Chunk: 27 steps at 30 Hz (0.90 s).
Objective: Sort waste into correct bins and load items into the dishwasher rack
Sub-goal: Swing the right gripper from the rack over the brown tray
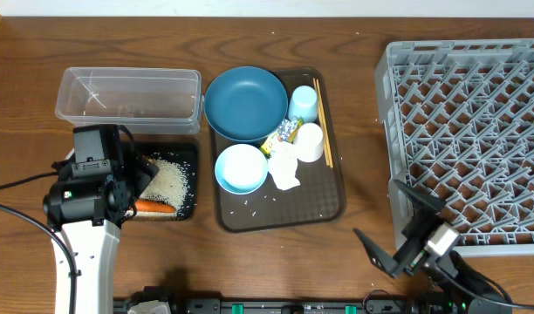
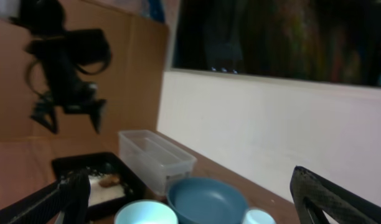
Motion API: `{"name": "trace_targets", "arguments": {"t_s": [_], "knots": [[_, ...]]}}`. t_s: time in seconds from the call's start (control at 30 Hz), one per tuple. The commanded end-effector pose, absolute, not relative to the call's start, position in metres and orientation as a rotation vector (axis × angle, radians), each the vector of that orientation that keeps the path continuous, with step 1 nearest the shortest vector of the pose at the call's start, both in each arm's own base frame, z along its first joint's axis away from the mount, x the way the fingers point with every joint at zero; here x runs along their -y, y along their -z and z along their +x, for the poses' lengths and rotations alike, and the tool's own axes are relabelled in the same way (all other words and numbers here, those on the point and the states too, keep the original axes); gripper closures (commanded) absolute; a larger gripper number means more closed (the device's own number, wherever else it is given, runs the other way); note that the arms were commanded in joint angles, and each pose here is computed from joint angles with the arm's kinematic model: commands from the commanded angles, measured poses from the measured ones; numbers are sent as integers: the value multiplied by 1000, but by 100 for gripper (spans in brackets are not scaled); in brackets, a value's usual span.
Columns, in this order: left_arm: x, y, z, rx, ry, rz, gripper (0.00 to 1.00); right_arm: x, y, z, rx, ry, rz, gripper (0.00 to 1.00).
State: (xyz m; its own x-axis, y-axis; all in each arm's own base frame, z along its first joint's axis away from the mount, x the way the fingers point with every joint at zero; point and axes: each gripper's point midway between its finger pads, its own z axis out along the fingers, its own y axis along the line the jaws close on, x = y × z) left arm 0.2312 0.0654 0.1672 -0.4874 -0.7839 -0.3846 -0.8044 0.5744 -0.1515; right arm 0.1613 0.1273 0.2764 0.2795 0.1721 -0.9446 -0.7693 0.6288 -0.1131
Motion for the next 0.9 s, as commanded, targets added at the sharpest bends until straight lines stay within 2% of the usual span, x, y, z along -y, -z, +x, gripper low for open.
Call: {"name": "trace_targets", "arguments": {"t_s": [0.0, 0.33, 0.67, 0.87], "knots": [[-68, -167, 231, -2399, -85, -1279, 2, -129, -281, 155, -1133, -791, -609, 1], [-68, -167, 231, -2399, -85, -1279, 2, -111, -313, 158, -1103, -935, -355, 1], [-68, -167, 231, -2399, -85, -1279, 2, -111, -397, 134, -971, -842, -428, 1], [-68, -167, 231, -2399, -85, -1279, 2, -117, -434, 164, -1028, -829, -492, 1]]}}
